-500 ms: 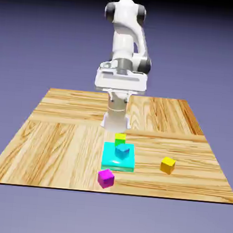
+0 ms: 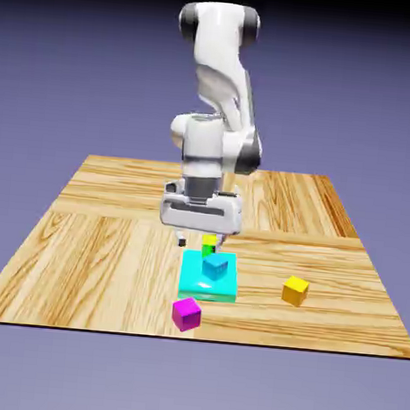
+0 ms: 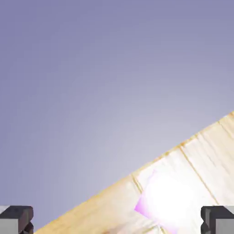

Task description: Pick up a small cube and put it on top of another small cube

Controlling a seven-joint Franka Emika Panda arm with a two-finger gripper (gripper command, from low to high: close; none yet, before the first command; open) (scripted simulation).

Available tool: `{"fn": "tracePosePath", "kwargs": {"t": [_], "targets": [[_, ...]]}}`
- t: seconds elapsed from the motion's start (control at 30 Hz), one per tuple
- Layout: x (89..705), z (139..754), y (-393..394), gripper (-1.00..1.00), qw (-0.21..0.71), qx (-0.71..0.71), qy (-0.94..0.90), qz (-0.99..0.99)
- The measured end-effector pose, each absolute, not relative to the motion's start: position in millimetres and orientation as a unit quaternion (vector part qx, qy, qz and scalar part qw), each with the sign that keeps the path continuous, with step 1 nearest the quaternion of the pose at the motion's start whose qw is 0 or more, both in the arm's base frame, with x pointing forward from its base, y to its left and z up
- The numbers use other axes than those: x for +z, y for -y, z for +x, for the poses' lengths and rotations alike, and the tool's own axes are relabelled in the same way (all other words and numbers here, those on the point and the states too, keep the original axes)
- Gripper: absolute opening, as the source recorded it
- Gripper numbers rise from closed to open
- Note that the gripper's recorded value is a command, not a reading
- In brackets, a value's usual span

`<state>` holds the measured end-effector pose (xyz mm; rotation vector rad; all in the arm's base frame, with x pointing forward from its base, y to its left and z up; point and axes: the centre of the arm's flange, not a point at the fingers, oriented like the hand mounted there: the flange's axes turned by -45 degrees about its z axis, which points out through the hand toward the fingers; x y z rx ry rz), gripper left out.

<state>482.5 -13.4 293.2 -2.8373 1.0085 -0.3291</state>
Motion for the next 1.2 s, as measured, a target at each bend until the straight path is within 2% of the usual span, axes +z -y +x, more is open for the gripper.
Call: {"fn": "tracePosePath", "kwargs": {"t": [0.27,0.6,0.63,1.07,1.2], "targets": [[198.1,498.5,24.2,0.0,0.004,0.006,-0.488,-0.873],[132.9,498.3,24.5,0.0,0.001,0.006,-0.488,-0.873],[128.1,498.1,23.5,-1.0,0.004,0.007,-0.488,-0.873],[198.1,498.6,24.2,-1.0,0.004,0.006,-0.488,-0.873],[230.3,472.9,2.7,-1.0,0.022,0.016,-0.393,-0.919]]}}
